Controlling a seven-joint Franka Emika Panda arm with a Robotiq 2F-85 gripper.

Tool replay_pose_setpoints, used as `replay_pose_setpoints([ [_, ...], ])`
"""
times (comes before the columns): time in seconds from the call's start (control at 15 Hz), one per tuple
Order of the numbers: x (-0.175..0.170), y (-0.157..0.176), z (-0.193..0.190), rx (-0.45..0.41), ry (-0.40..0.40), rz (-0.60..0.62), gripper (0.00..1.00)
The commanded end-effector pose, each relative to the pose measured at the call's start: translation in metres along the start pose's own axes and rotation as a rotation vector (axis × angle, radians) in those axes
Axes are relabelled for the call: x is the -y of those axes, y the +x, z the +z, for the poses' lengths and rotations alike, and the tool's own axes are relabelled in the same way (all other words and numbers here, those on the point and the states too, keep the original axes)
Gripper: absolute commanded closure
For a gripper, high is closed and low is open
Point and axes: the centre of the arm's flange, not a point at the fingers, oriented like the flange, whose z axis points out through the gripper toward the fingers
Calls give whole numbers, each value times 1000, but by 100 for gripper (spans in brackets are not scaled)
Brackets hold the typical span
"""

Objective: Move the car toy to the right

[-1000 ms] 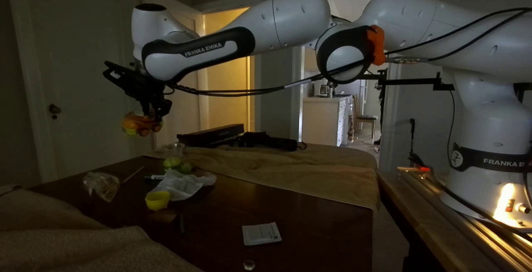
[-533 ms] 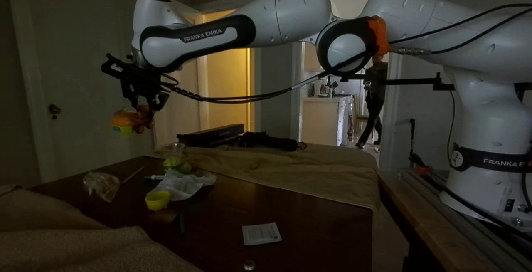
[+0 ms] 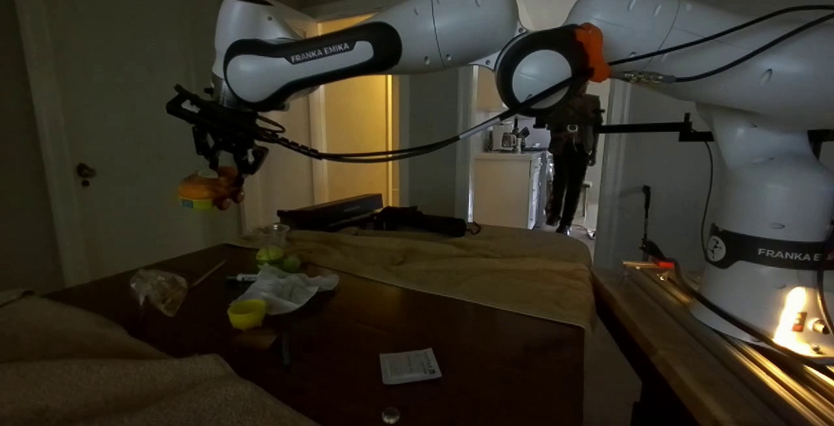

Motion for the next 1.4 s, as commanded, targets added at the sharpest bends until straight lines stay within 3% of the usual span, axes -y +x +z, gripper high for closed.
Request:
replay_pose_setpoints([
  [0.0, -5, 5, -15, 23, -7, 1, 69],
  [0.47, -3, 5, -12, 43, -8, 30, 69],
  [0.53, -1, 0, 1, 6, -10, 3, 44],
  [0.73, -1, 0, 2, 13, -10, 7, 44],
  [0.8, -1, 0, 2, 13, -10, 7, 69],
  [1.07, -14, 44, -12, -53, 36, -175, 69],
  [1.33, -24, 96, -22, -10, 15, -407, 69],
])
